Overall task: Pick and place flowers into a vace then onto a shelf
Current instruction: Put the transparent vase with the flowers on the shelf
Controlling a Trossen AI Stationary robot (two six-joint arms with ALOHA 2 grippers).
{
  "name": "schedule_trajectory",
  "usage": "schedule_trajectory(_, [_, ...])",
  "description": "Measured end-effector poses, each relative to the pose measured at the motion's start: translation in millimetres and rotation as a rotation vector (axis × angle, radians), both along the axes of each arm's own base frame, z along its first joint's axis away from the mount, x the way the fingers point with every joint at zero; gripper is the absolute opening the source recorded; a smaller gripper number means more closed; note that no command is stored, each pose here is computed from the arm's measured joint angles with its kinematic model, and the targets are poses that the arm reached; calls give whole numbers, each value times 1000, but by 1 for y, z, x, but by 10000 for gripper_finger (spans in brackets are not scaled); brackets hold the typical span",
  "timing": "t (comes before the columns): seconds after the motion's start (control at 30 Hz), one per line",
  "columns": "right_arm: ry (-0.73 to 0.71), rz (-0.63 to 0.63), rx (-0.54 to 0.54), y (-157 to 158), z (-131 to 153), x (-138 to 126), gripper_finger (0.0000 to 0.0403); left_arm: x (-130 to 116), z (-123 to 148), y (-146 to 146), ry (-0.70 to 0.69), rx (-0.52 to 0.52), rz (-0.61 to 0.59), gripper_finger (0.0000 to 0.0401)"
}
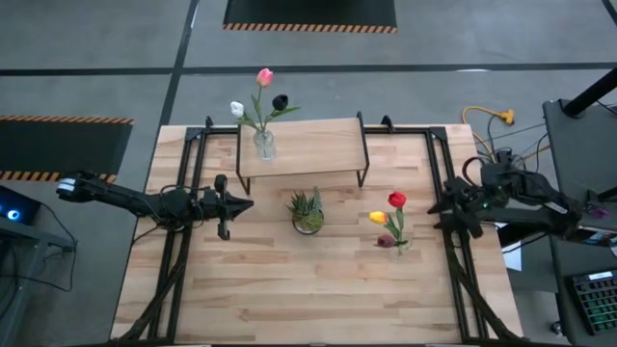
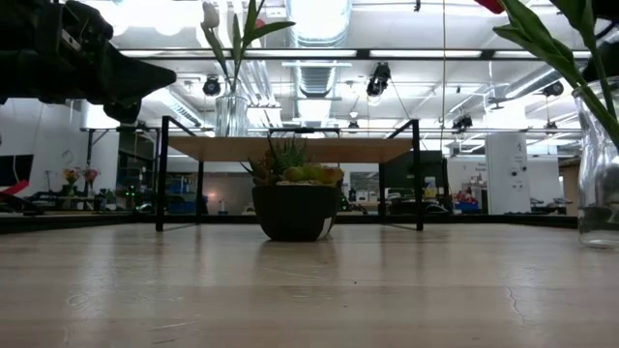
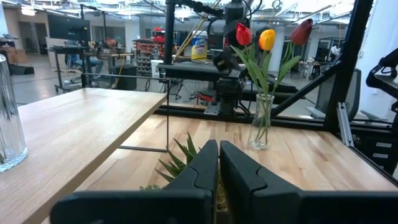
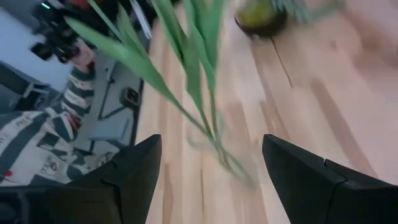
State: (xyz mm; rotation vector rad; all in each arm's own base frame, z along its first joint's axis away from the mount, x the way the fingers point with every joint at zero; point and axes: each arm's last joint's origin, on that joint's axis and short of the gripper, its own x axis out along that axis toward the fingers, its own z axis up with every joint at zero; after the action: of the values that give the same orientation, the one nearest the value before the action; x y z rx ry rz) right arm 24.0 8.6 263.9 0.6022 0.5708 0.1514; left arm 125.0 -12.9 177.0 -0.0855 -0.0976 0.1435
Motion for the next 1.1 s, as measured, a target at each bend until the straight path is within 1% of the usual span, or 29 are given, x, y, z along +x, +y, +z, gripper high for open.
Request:
schedule_trajectory(0.07, [-60, 19, -25, -1, 7, 8, 270, 0, 0, 0, 0, 0, 0, 0])
schedule_trajectory(0.13, [-62, 34, -40, -2, 10, 15, 268, 0, 0, 0, 0, 0, 0, 0])
schedule_trajectory(0.3, [61, 75, -59, -4, 9, 34, 267, 0, 0, 0, 0, 0, 0, 0])
schedule_trajectory(0.4, [127, 94, -68, -4, 14, 34, 267, 0, 0, 0, 0, 0, 0, 0])
schedule_trajectory(0.47, [142, 85, -53, -3, 18, 31, 267, 0, 0, 0, 1, 0, 0, 0])
schedule_trajectory(0.57, [120, 58, -19, -3, 24, 27, 267, 0, -1, 0, 5, 1, 0, 0])
schedule_trajectory(0.63, [123, 44, 2, -3, 24, 25, 265, 0, -2, 0, 15, 3, 0, 0])
schedule_trajectory(0.77, [177, 38, 20, -3, 19, 24, 265, 0, -3, 0, 29, 5, 0, 0])
schedule_trajectory(0.87, [177, 38, 20, -3, 20, 31, 265, 0, -3, 0, 35, 6, 0, 0])
schedule_trajectory(0.93, [149, 46, 21, -4, 23, 38, 265, 0, -4, 0, 40, 7, 0, 0])
schedule_trajectory(1.03, [146, 101, 63, -4, 25, 50, 265, 0, -4, 0, 45, 8, 0, 0])
schedule_trajectory(1.1, [187, 126, 76, -3, 23, 55, 265, 0, -4, 0, 45, 8, 0, 0])
